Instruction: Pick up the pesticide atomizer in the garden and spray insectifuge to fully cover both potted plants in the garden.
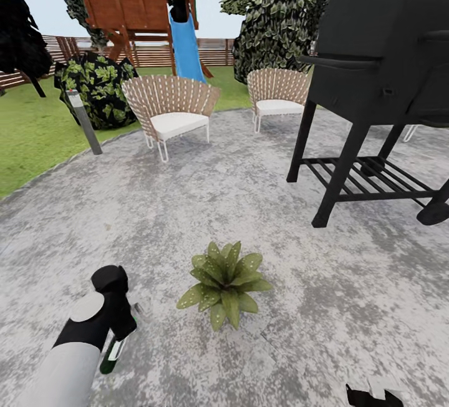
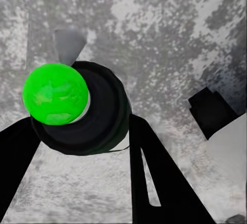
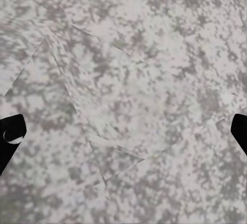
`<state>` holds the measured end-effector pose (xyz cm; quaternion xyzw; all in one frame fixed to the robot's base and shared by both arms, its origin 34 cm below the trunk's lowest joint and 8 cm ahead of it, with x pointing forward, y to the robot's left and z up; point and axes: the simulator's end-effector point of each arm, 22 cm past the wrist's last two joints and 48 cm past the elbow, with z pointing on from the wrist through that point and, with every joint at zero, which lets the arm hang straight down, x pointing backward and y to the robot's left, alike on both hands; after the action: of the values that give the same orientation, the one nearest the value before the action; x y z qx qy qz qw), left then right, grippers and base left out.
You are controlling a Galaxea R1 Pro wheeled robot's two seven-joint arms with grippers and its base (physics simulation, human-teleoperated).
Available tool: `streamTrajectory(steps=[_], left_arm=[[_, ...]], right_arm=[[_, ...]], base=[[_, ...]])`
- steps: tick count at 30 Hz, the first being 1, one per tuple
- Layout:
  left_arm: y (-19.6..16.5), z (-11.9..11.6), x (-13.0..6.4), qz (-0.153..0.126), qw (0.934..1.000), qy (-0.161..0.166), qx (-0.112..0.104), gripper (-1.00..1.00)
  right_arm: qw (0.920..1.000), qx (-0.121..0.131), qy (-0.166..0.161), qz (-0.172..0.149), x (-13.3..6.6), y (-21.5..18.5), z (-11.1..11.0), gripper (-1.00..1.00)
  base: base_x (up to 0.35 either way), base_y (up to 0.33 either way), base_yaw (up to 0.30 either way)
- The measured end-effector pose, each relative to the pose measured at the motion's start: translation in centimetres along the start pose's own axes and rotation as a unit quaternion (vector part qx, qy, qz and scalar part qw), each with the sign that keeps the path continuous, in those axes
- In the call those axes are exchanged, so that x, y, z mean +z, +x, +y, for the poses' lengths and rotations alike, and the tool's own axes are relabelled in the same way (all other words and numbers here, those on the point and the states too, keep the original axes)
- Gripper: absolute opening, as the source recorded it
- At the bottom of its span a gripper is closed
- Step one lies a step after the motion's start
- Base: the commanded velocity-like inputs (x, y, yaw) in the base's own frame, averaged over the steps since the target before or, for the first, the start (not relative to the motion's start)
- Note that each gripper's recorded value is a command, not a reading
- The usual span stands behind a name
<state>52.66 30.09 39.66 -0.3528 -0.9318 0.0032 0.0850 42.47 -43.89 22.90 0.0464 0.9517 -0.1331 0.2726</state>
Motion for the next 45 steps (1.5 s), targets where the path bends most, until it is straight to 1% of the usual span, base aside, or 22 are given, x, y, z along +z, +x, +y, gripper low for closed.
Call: streamTrajectory(steps=[1,2,3,9,19,29,34,36,38,40,43,45], left_arm=[[-0.4,0.2,-0.4,0.005,0.9999,-0.01,0.004,-1.0],[-2.8,-0.3,-2.0,0.013,0.999,-0.037,0.02,-1.0],[-3.6,-0.8,-2.3,0.008,0.999,-0.036,0.024,-1.0],[-4.0,-1.1,-2.3,0.003,0.9992,-0.032,0.025,-1.0],[-4.0,-1.1,-2.4,0.003,0.9992,-0.032,0.024,-1.0],[-3.5,-1.3,-1.9,0.008,0.9992,-0.03,0.025,-1.0],[-3.4,-1.5,-1.6,0.013,0.9992,-0.027,0.028,-1.0],[-3.2,-1.6,-1.5,0.014,0.9991,-0.026,0.031,-1.0],[-3.1,-1.8,-1.1,0.022,0.9986,-0.019,0.043,-1.0],[-3.2,-1.8,-1.1,0.024,0.998,-0.015,0.057,-1.0],[-4.3,-1.1,-2.1,0.013,0.9976,-0.02,0.065,-1.0],[-5.6,-0.3,-3.4,0.005,0.9964,-0.024,0.081,-1.0]], right_arm=[[1.0,0.0,0.0,0.0,0.0,0.0,0.0,1.0],[1.0,0.0,0.001,-0.001,0.0,0.0,-0.2,1.0],[1.0,0.0,0.001,0.0,0.0,0.0,-0.2,1.0],[1.0,-0.004,0.001,0.0,0.0,0.0,-0.4,1.0],[1.0,-0.003,0.001,0.0,0.0,0.0,-0.4,1.0],[1.0,-0.003,-0.001,0.001,0.0,0.0,-0.1,1.0],[1.0,-0.003,-0.002,0.001,0.0,0.1,0.1,1.0],[1.0,-0.003,-0.002,0.0,0.0,0.0,0.1,1.0],[1.0,-0.003,-0.002,0.0,0.0,0.0,0.1,1.0],[1.0,-0.003,-0.002,0.0,0.0,0.0,0.1,1.0],[1.0,-0.003,-0.002,0.0,0.0,-0.1,0.0,1.0],[1.0,-0.003,-0.002,0.0,0.0,-0.1,0.0,1.0]], base=[[0.0,0.0,0.0],[0.0,0.0,0.0],[0.0,0.0,0.0],[0.018,-0.054,0.0],[0.067,-0.251,0.0],[0.028,-0.258,0.0],[0.068,-0.073,-0.1],[0.005,-0.005,-0.18],[0.001,-0.001,-0.062],[0.0,0.0,-0.018],[0.0,0.0,-0.006],[0.0,0.0,-0.001]])
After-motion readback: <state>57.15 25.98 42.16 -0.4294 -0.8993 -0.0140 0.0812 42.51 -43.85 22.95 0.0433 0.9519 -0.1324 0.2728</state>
